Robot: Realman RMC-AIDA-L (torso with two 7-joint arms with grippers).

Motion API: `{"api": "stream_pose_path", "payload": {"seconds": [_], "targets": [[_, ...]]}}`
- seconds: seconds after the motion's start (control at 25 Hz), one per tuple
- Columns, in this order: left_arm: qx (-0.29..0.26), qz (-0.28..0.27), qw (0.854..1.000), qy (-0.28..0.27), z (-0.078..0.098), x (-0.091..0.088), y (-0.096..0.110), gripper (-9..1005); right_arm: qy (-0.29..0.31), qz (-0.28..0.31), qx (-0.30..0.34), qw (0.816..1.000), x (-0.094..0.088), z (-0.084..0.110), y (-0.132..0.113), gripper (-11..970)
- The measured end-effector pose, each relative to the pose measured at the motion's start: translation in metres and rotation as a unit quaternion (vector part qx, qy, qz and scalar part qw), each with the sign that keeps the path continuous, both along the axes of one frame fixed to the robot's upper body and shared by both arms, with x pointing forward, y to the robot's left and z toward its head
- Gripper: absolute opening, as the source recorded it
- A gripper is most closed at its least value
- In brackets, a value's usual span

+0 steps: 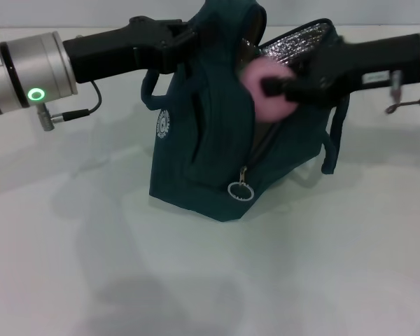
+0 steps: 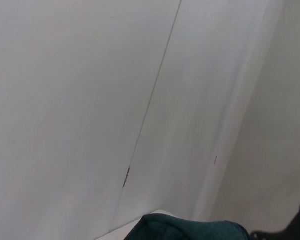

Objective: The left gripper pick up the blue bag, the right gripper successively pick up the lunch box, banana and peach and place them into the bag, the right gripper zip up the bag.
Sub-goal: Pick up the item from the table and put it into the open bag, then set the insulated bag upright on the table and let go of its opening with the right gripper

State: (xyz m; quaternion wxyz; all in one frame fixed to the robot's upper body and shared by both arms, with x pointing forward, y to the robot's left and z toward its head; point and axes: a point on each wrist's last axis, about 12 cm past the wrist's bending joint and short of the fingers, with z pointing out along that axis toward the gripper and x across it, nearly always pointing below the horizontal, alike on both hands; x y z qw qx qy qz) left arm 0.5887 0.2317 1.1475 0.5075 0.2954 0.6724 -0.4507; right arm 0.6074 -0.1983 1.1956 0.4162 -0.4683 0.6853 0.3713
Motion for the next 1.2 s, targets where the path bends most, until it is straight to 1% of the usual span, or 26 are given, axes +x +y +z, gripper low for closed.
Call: {"api": "stream_pose_path", "payload": {"seconds": [0.12,0.32,0.56,0.68,0.76,0.88,0.96,1.08,1.2], "targets": [[0.002,0.003,1.0,0.003,-0.001,0.001,-0.001,42,-0.006,0.018,-0.015,1.0,-0.001,-0.001,0.011,210],[0.008,0.007,1.0,0.004,-0.003,0.002,-0.001,42,-0.011,0.023,-0.019,0.999,0.001,0.002,0.016,213],[0.008,0.01,1.0,0.003,-0.004,0.001,0.001,42,-0.012,0.015,-0.023,1.0,0.0,0.0,0.011,415],[0.009,0.013,1.0,0.002,-0.005,0.001,0.002,42,-0.026,0.003,-0.016,1.0,-0.004,0.002,0.002,560],[0.011,0.014,1.0,0.002,-0.006,0.002,0.001,42,-0.041,-0.002,-0.011,0.999,-0.01,0.003,-0.005,656],[0.011,0.014,1.0,0.004,-0.008,0.002,0.0,42,-0.049,-0.001,-0.015,0.999,-0.023,0.001,-0.018,685],[0.011,0.015,1.0,0.004,-0.008,0.002,0.001,42,-0.05,-0.007,-0.021,0.999,-0.035,-0.003,-0.03,705],[0.012,0.016,1.0,0.004,-0.008,0.002,0.002,42,-0.045,-0.023,-0.031,0.998,-0.05,-0.011,-0.046,734],[0.013,0.017,1.0,0.004,-0.008,0.002,0.003,42,-0.032,-0.031,-0.037,0.998,-0.061,-0.022,-0.057,731]]}}
